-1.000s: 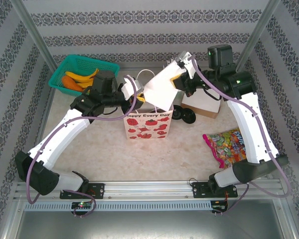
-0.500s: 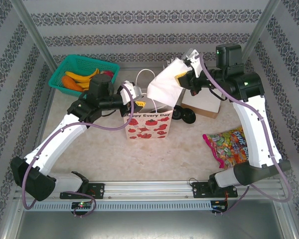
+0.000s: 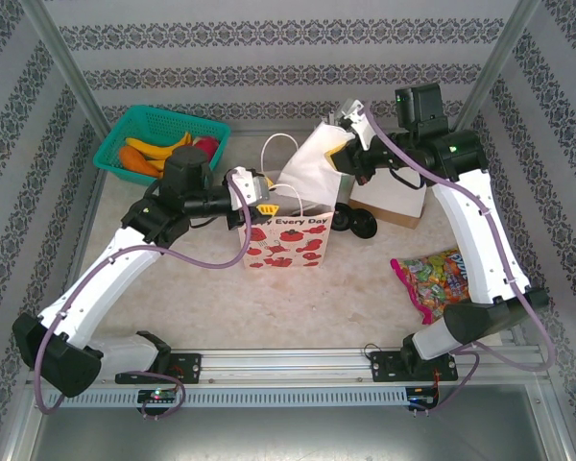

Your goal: Pack the takeout coffee

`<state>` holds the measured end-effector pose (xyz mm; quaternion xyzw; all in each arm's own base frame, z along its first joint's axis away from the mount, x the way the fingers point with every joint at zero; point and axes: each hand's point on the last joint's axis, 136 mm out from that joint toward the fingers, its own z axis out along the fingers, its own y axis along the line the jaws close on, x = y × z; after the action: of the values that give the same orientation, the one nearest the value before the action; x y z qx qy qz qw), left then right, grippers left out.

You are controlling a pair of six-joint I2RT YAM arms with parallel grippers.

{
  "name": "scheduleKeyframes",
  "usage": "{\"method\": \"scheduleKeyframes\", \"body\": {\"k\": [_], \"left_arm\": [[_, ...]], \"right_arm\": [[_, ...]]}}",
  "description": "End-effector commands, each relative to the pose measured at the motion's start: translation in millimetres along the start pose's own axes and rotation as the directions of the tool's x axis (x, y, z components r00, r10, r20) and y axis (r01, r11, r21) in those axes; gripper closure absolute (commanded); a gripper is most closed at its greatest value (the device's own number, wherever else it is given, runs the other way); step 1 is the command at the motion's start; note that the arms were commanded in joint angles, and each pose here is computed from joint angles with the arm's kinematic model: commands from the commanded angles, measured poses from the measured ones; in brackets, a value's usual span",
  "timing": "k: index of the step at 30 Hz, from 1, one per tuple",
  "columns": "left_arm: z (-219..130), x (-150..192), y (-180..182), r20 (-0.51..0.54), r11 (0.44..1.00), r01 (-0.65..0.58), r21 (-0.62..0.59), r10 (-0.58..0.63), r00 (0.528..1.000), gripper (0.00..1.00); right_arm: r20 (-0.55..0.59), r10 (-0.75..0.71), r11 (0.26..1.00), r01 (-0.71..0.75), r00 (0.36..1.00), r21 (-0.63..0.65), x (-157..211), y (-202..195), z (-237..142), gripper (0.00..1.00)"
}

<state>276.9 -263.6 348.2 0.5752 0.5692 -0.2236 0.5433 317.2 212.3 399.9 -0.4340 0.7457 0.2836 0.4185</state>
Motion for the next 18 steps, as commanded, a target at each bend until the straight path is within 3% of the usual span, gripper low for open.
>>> {"method": "scheduleKeyframes", "body": {"k": [1,5,10,18], "left_arm": [[-6,-11,-2,0.037,0.999,-0.042,0.016,0.041,0.998,0.59],[-1,-12,-3,0.047,0.999,-0.024,0.041,0.022,0.999,0.60],[-2,-18,-5,0.081,0.998,-0.031,0.054,0.027,0.996,0.60],[-4,-17,-3,0.078,0.999,-0.029,0.026,0.026,0.997,0.60]], "right_arm": [[0.031,-0.022,0.995,0.025,0.999,-0.097,-8,19,8,1.00],[0.035,0.002,0.990,0.003,0.999,-0.139,-19,26,36,1.00],[-0.002,0.105,0.989,-0.105,0.994,-0.101,-26,17,72,1.00],[-0.051,0.288,0.952,-0.279,0.956,0.128,-5,-3,116,1.00]]}}
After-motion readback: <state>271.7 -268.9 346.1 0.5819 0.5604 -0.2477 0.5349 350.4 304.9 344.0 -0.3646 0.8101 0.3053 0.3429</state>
